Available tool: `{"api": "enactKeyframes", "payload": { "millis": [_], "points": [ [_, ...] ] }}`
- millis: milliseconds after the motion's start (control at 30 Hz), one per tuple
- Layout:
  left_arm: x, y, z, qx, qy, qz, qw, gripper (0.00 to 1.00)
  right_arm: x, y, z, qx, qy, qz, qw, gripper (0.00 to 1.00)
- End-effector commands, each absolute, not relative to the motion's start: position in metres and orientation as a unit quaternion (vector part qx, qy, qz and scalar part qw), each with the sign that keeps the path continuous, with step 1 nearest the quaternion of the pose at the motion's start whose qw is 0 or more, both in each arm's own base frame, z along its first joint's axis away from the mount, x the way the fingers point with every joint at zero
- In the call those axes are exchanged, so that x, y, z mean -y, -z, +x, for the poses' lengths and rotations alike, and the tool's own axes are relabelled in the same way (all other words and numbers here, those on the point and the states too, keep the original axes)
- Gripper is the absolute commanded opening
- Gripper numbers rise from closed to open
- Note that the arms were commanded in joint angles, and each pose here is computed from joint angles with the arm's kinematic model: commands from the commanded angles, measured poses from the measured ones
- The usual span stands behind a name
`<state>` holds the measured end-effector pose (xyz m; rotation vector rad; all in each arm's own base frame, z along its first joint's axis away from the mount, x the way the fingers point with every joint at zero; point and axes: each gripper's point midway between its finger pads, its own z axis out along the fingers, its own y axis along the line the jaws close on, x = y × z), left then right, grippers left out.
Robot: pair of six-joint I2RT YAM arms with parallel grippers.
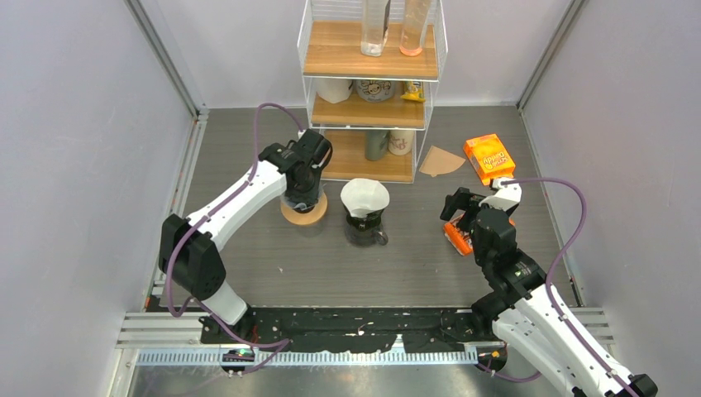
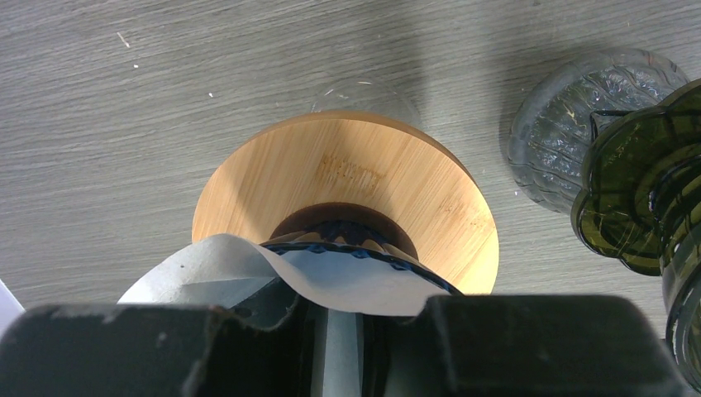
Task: Place the coffee filter in the dripper
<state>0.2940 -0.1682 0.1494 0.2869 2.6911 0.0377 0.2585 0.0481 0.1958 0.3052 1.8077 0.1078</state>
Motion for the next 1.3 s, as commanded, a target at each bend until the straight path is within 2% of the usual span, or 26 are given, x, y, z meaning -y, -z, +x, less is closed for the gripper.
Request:
{"api": "enactKeyframes", "payload": {
  "millis": [0, 133, 267, 400, 867, 967, 1133, 1267],
  "points": [
    [0.168, -0.144, 0.294, -0.973, -0.015, 0.103, 0.206, 0.23, -0.045, -0.215, 0.262, -0.765, -0.047, 0.143, 0.626, 0.96],
    [0.168, -0.144, 0.293, -0.973, -0.015, 0.104, 0.206, 0.24, -0.045, -0.215, 0.262, -0.765, -0.047, 0.143, 0.626, 0.96],
    [0.169, -0.147, 0.291, -0.973, -0.010, 0.102, 0.206, 0.35, -0.045, -0.215, 0.262, -0.766, -0.047, 0.142, 0.625, 0.96],
    [0.168, -0.147, 0.290, -0.974, -0.011, 0.100, 0.205, 0.41, -0.044, -0.215, 0.262, -0.765, -0.046, 0.143, 0.626, 0.96],
    [0.167, -0.146, 0.288, -0.974, -0.010, 0.101, 0.202, 0.50, -0.044, -0.215, 0.262, -0.765, -0.046, 0.144, 0.627, 0.96],
    [0.168, -0.147, 0.288, -0.974, -0.007, 0.100, 0.204, 0.49, -0.044, -0.215, 0.262, -0.765, -0.046, 0.143, 0.626, 0.96],
    [0.170, -0.155, 0.290, -0.972, 0.000, 0.098, 0.215, 0.35, -0.044, -0.215, 0.262, -0.765, -0.046, 0.144, 0.627, 0.96],
    [0.172, -0.168, 0.294, -0.967, 0.011, 0.096, 0.237, 0.32, -0.044, -0.215, 0.262, -0.765, -0.045, 0.143, 0.626, 0.96]
  ]
}}
